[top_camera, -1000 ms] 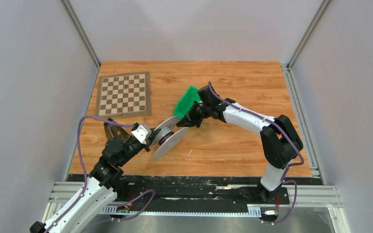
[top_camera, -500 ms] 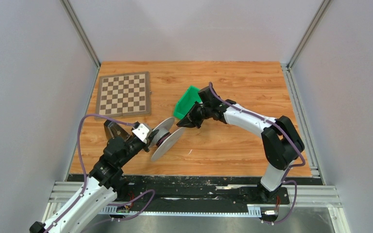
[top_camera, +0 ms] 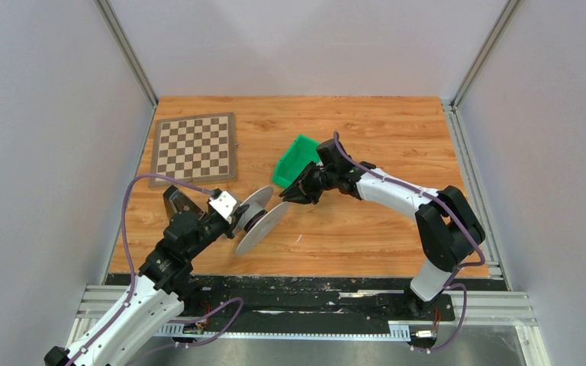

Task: Wrap the cables

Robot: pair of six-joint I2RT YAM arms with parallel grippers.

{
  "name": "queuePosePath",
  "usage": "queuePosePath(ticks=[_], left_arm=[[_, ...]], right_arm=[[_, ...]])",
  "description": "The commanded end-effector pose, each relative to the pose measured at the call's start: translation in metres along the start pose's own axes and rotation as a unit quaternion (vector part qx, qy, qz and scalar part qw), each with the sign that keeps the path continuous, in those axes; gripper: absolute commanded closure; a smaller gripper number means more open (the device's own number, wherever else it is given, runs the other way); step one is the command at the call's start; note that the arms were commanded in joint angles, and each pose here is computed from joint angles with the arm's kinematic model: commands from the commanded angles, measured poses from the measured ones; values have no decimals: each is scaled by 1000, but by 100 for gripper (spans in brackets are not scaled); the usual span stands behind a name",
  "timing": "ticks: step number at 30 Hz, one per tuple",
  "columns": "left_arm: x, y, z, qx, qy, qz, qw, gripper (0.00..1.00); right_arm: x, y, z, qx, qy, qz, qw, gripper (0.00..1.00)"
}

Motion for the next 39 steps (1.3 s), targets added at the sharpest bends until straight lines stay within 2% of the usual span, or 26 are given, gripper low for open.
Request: queuePosePath(ticks=[1, 10, 14, 21, 25, 27, 30, 31, 34, 36, 39], left_arm=[[35, 53, -4, -70, 65, 8, 995, 100], [33, 45, -3, -40, 54, 10, 998, 100], [33, 44, -3, -30, 48, 9, 998, 100], [27, 45, -1, -12, 23, 0, 1000, 100], [23, 46, 0, 6, 4, -5, 1000, 100], [22, 47, -1, 18, -6, -10, 1000, 100], [17, 48, -2, 32, -24, -20, 999, 100], [15, 50, -3, 36, -34, -23, 998, 100], [11, 55, -4, 46, -56, -34, 997, 100], [7, 65, -5, 48, -78, -41, 995, 100], [1, 69, -8, 55, -104, -49, 992, 100]], right_arm=[[3, -12, -8, 28, 11, 11, 1000, 77], [6, -2, -19, 11, 27, 8, 1000, 74], [9, 5, -26, -3, 38, -5, 999, 70], [16, 17, -52, -38, 71, -40, 996, 68], [25, 22, -73, -70, 99, -96, 988, 68], [35, 23, -87, -91, 118, -155, 977, 67], [53, 15, -111, -125, 147, -301, 934, 61], [58, 9, -120, -128, 158, -360, 911, 59], [62, -25, -146, -104, 203, -556, 799, 55], [51, -55, -156, -65, 235, -653, 717, 51], [37, -84, -165, -35, 271, -750, 602, 49]])
Point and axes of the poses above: each gripper's point midway between its finger pads, its own z axis out along the fingers, its own x axis along the line the jaws close on, y = z × x, the point moved 1 cm from there along -z, back along the fingers, and after that the axes turned 15 degrees about z, right-handed, at the moved point
